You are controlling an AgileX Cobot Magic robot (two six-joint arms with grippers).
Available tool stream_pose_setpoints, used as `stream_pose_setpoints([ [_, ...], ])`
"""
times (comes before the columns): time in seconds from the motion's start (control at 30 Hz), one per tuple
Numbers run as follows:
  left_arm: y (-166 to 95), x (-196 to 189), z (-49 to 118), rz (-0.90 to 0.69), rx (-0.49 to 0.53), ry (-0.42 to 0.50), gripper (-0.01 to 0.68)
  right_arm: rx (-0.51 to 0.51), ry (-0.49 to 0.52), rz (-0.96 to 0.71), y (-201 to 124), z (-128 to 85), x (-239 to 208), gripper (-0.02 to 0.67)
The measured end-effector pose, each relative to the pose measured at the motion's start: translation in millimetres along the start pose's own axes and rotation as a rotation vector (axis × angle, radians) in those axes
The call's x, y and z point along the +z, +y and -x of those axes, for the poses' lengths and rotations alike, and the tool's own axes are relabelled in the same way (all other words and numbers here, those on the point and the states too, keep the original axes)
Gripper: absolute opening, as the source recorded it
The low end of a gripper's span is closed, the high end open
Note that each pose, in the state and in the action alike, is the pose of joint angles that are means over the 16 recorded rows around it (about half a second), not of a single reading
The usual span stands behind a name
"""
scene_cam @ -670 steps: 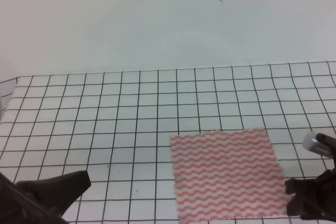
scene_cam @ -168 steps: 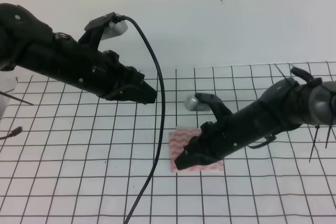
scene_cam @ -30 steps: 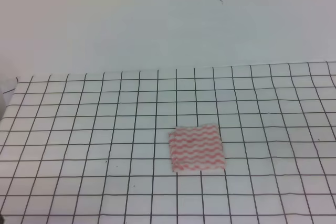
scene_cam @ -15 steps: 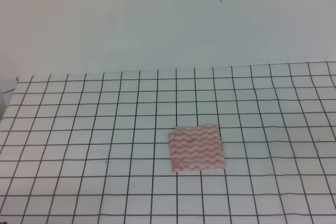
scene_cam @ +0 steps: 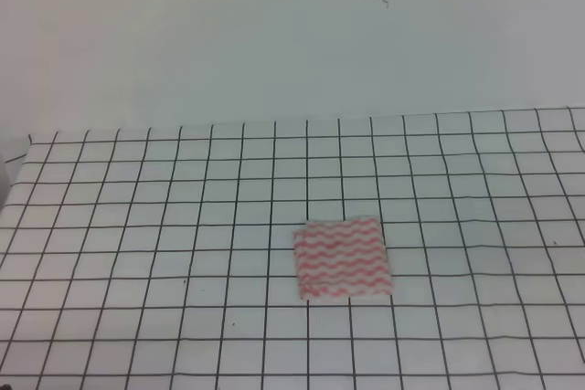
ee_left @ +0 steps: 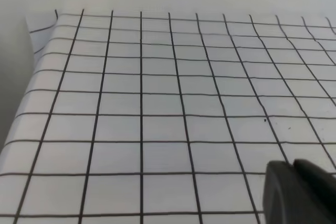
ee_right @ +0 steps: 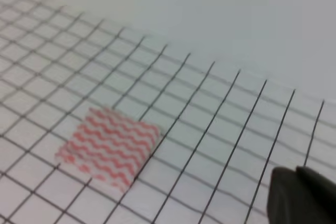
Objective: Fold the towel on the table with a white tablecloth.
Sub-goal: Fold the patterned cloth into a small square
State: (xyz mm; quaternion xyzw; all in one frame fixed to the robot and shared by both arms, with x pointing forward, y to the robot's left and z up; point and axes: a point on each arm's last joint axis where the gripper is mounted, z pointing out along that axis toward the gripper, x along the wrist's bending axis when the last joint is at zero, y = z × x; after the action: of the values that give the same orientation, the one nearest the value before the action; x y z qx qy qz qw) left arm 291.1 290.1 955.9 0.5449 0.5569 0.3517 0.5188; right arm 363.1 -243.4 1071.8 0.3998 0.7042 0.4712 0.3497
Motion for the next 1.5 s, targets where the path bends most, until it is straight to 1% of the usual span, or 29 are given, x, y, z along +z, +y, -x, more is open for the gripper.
stream_pose_setpoints([
  [0.2,1,-1,0.2,0.006,0.001,-0.001,0.0,0.012,-0.009,0.095,-5,-1,-26,-0.001],
  [0.33,0,0,0.0,0.003,0.002,-0.001,0.0,0.028,-0.026,0.154,-17,-1,-42,-0.001],
  [0.5,-1,0,-0.1,0.001,0.002,0.0,0.0,0.054,-0.077,0.19,-43,-1,-53,-0.001],
  [0.67,-1,0,-0.2,0.001,0.002,0.0,0.0,0.074,-0.155,0.204,-77,-1,-54,-0.001],
  [0.87,1,-1,0.3,0.003,0.0,-0.001,0.0,0.1,-0.256,0.16,-112,0,-50,-0.001],
  [1.0,2,-1,0.6,0.005,-0.001,-0.002,0.0,0.114,-0.31,0.123,-127,1,-47,-0.001],
  [1.27,3,-1,0.8,0.005,-0.002,-0.003,0.0,0.142,-0.382,0.053,-136,3,-48,-0.001],
  [1.5,2,-1,0.7,0.004,0.0,-0.003,0.0,0.15,-0.409,0.045,-137,4,-48,-0.001],
])
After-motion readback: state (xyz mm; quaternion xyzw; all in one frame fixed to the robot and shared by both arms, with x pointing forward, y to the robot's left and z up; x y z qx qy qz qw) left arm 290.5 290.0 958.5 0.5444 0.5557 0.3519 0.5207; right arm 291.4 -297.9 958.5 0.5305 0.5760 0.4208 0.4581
